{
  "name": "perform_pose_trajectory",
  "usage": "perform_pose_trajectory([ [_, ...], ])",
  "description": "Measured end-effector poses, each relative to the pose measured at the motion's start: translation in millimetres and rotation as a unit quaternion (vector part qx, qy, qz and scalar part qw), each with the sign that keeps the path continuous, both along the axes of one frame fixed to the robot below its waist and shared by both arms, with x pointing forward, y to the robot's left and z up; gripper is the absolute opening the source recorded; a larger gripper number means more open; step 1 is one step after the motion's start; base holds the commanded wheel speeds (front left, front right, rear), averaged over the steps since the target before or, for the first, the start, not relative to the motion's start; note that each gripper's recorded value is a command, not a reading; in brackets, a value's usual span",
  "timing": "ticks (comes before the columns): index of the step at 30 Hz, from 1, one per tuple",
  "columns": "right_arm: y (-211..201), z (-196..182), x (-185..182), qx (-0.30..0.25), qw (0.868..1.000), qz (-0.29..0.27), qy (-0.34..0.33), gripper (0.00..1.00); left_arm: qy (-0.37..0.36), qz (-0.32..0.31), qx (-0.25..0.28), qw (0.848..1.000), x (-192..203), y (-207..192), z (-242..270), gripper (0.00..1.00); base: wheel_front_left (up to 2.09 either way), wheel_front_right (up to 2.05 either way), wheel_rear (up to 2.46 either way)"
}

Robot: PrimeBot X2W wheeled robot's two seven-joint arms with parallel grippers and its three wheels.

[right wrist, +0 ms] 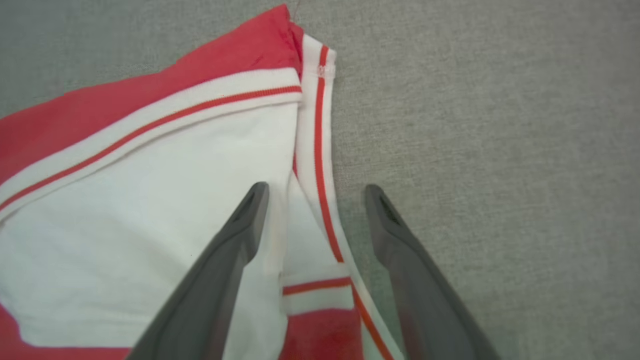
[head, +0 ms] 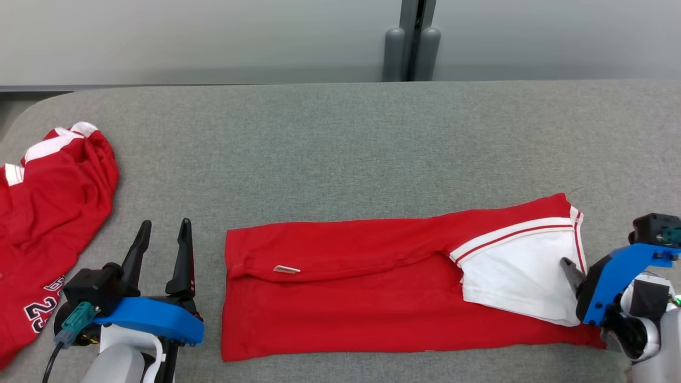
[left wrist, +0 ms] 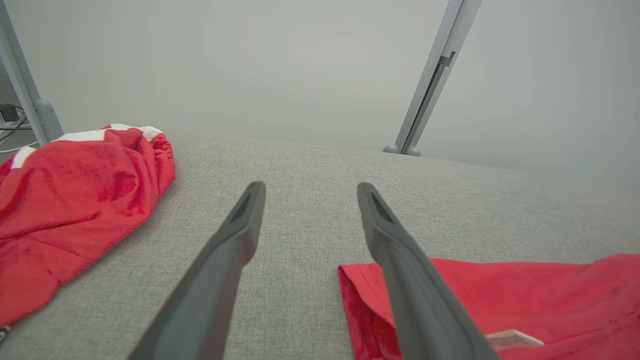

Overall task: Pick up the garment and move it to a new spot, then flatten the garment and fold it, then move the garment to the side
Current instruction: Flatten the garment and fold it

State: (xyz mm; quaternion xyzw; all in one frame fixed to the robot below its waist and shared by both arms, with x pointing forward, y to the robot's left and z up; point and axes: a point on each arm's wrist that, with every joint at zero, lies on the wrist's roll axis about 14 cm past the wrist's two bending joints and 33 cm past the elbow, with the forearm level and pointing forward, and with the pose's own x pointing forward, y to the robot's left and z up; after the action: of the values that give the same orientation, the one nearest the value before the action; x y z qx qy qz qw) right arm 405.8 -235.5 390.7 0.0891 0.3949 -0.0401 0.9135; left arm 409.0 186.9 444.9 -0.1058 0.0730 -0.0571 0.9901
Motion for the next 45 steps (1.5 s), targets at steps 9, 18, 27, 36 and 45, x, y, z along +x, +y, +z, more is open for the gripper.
perform_pose_trajectory([
  [9,20.7,-24.3,4.5,0.01,0.998,0.031,0.046,0.8,0.008,0.006,0.001,1.0,0.2,3.5,-6.2,1.0,0.0,0.0,0.0],
  [18,11.0,-7.8,3.2,-0.001,0.999,0.044,0.018,0.0,-0.001,-0.008,-0.002,1.0,5.8,-6.0,-1.0,1.0,0.0,0.0,0.0],
  [27,-83.6,44.7,-12.0,-0.093,0.995,-0.024,-0.035,0.0,-0.01,-0.024,-0.006,1.0,2.8,-18.0,5.6,1.0,0.0,0.0,0.0],
  [36,-101.3,73.1,-18.4,-0.124,0.99,-0.039,-0.058,0.0,-0.015,-0.031,-0.003,0.999,-1.7,-21.3,9.2,1.0,0.0,0.0,0.0],
  [45,18.7,72.7,-8.4,-0.079,0.988,0.12,-0.053,0.0,-0.021,-0.031,-0.003,0.999,-4.5,-21.0,13.8,1.0,0.0,0.0,0.0],
])
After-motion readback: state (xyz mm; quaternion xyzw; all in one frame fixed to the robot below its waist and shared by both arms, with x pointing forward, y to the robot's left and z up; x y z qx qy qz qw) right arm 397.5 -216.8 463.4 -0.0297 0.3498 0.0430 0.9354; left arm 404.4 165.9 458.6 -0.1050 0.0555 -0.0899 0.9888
